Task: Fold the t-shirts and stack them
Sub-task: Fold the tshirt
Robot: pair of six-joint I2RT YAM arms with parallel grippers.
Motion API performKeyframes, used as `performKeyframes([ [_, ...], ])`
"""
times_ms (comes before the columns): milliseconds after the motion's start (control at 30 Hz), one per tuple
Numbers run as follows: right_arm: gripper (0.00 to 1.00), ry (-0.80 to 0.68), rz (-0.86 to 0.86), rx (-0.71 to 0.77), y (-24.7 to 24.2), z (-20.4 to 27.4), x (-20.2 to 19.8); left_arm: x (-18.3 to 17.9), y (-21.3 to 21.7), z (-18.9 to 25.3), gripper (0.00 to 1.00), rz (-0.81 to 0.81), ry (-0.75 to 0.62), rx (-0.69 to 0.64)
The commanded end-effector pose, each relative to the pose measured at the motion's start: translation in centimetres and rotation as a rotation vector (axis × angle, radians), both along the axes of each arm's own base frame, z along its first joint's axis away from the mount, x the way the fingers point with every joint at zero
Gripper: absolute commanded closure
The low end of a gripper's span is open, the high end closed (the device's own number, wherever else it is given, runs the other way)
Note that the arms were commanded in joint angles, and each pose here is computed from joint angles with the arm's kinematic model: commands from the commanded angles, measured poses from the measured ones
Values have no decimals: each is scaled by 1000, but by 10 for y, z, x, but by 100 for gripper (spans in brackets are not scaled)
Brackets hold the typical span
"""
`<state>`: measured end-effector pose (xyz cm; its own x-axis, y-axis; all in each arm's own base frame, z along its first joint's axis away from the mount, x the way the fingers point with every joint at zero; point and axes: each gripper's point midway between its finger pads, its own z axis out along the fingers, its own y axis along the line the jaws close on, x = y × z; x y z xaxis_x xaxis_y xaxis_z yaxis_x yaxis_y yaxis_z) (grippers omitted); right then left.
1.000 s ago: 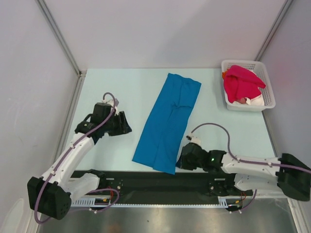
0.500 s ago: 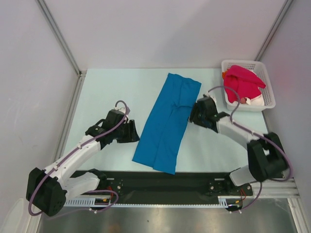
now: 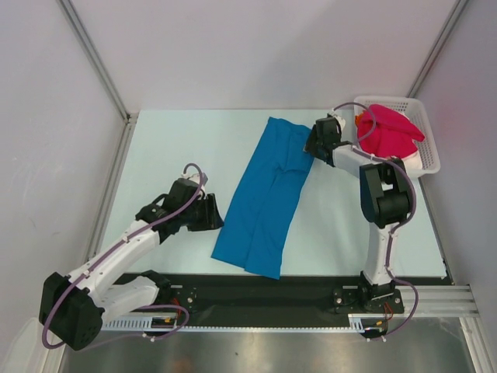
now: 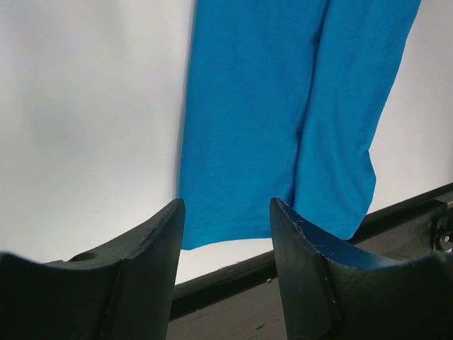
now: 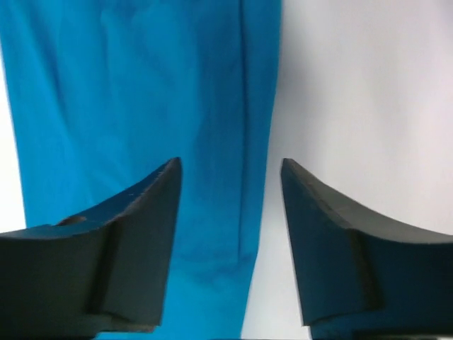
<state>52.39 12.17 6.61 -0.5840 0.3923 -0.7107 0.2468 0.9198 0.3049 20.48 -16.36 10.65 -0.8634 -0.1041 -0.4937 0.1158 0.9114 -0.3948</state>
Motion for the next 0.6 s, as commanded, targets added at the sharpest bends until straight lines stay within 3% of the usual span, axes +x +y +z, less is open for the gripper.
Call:
performKeyframes([
  [0, 40, -55, -69, -18, -19, 5, 33, 3, -3, 3, 43, 13, -22, -17],
  [167, 53, -64, -95, -34, -25, -2, 59, 6, -5, 8, 43, -2, -39, -17],
  [200, 60, -39, -95, -42, -25, -14, 60, 8, -5, 10, 43, -4, -49, -17],
  [367, 69, -39, -114, -43, -30, -21, 81, 9, -5, 10, 43, -3, -48, -10],
  [500, 92, -30, -117, -39, -34, -32, 97, 10, -3, 7, 43, 3, -45, 0],
  [567, 97, -22, -125, -21, -38, -40, 106, 9, -2, 6, 43, 2, -46, 4],
])
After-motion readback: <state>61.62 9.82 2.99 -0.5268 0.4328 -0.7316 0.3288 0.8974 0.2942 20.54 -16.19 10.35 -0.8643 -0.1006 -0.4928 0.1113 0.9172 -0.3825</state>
